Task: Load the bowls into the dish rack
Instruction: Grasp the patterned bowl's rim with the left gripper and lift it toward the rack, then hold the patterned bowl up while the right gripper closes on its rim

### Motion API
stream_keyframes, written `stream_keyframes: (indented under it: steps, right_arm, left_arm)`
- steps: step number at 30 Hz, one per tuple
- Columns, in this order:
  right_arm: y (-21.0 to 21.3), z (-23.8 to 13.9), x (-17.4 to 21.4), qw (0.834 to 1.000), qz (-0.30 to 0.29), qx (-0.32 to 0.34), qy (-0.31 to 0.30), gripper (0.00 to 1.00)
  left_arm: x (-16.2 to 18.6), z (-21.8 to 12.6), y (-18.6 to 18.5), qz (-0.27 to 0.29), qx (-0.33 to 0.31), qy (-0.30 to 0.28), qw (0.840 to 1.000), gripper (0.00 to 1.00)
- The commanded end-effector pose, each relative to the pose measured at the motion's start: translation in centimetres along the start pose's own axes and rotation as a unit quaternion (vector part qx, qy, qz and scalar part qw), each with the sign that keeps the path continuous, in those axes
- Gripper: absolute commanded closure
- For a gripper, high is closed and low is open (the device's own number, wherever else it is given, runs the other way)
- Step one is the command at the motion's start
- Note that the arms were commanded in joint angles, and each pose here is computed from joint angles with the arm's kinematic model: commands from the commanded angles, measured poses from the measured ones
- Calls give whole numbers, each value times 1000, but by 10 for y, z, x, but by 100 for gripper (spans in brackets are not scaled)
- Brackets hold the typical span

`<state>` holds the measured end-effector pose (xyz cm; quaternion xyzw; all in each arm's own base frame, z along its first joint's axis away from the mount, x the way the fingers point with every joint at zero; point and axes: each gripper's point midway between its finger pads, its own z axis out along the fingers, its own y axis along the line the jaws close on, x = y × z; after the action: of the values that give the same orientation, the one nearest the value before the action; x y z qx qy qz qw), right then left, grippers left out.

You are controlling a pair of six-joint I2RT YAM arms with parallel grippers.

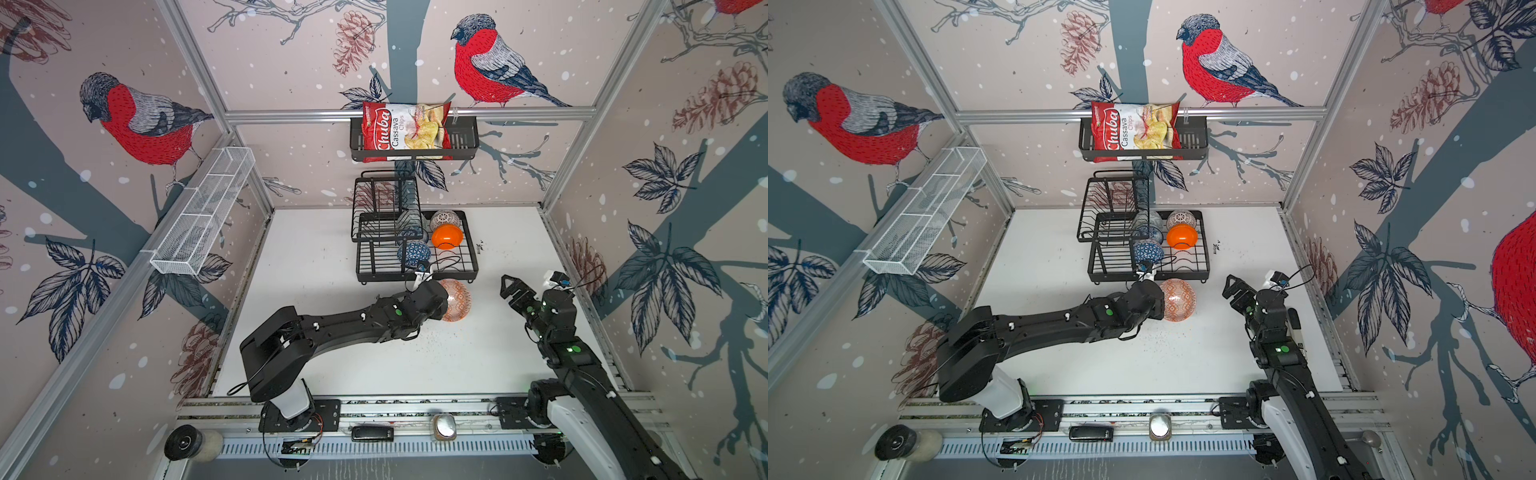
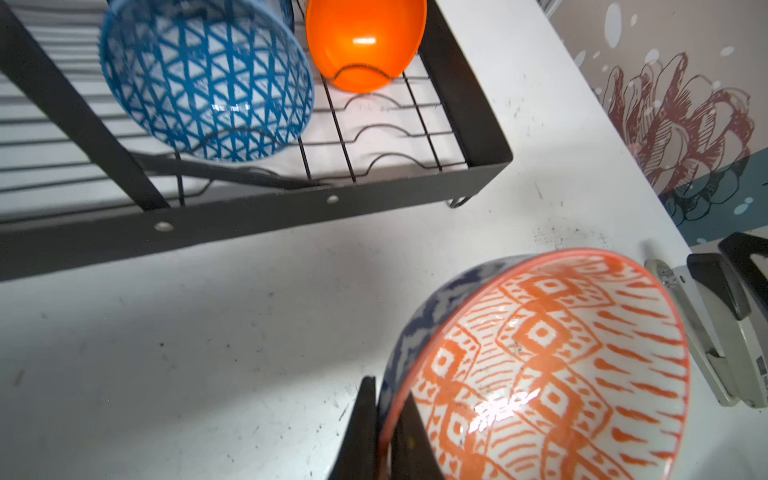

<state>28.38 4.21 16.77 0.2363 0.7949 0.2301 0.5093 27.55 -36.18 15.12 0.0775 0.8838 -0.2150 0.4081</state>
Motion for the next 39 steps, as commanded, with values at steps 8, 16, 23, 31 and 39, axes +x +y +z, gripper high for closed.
stream_keyframes:
  steps: [8,16,23,31,39]
  right_arm:
    - [69,-24,-63,993,73,-89,-37,0]
    - [135,-55,-113,973,119,-192,-49,0]
    - [161,-66,-121,946,187,-264,-31,0]
    - [170,-67,-118,920,251,-301,-7,6]
    - [172,-54,-102,893,321,-316,21,12]
  left_arm:
    - [-105,-23,-51,4,59,-201,978,100]
    - [-145,-22,-71,33,25,-315,948,100]
    - [-170,-14,-89,73,-1,-368,927,100]
    - [-174,1,-88,98,-52,-396,911,100]
    - [-174,1,-84,116,-81,-413,900,100]
